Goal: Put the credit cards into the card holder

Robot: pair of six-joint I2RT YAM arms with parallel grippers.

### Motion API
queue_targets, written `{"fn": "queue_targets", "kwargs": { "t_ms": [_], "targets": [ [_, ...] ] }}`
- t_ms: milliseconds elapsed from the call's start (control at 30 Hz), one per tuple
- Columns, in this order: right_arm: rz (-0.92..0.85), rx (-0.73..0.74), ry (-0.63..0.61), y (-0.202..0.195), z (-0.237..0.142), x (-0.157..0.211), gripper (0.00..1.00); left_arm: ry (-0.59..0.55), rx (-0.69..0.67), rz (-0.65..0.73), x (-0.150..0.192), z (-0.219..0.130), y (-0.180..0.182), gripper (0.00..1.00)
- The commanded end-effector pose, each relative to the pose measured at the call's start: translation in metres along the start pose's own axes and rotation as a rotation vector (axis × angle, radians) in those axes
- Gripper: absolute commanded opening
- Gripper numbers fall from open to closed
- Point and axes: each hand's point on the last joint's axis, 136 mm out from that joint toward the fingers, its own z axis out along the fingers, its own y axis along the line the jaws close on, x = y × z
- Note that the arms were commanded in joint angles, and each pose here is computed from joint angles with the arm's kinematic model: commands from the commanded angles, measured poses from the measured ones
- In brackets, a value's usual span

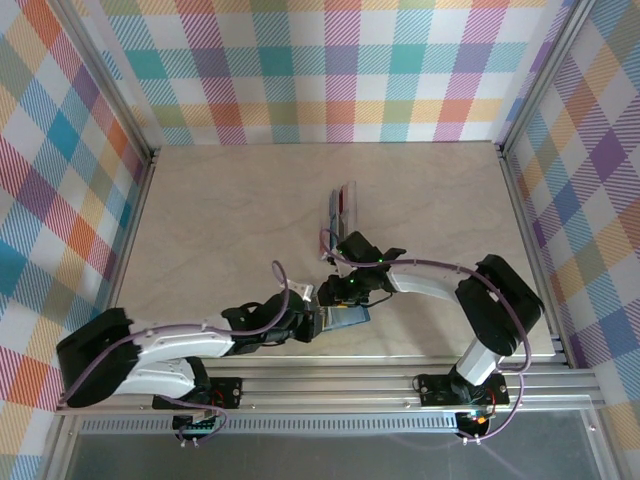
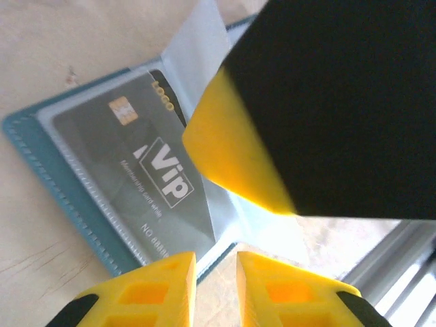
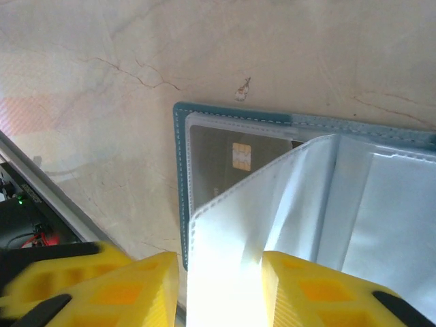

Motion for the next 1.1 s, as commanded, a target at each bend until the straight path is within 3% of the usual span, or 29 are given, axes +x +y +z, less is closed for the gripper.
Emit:
{"fn": "queue_targets", "kwargs": {
  "t_ms": [0,367,633,700,867,1067],
  "targets": [
    [-0.014,-0.067,0.004,0.018,0.001,-0.004,0.39,0.012,-0.068,-0.046,0.006,-0.014,0.024,0.23],
    [-0.065,-0.098,0.046,0.038,0.019,-0.007,0.49,-0.032,-0.18,-0.221,-0.003,-0.032,0.075,0.27],
    [-0.052,-0.065,0.083,0.026,0.037,-0.008,0.5,-0.018,-0.16,-0.25,-0.014,-0.018,0.072,0.3],
    [-0.064,-0.07,0.072,0.03,0.032,-0.01,0.5,-0.014,-0.161,-0.249,-0.016,-0.014,0.07,0.31],
    [-0.065,0.144,-0.048,0.008,0.0,-0.023,0.5,-0.021,-0.168,-0.239,-0.024,-0.008,0.068,0.32],
    [-0.107,0.241,-0.13,0.011,-0.034,-0.037,0.51,-0.023,-0.16,-0.23,-0.033,0.003,0.063,0.33]
  ]
}}
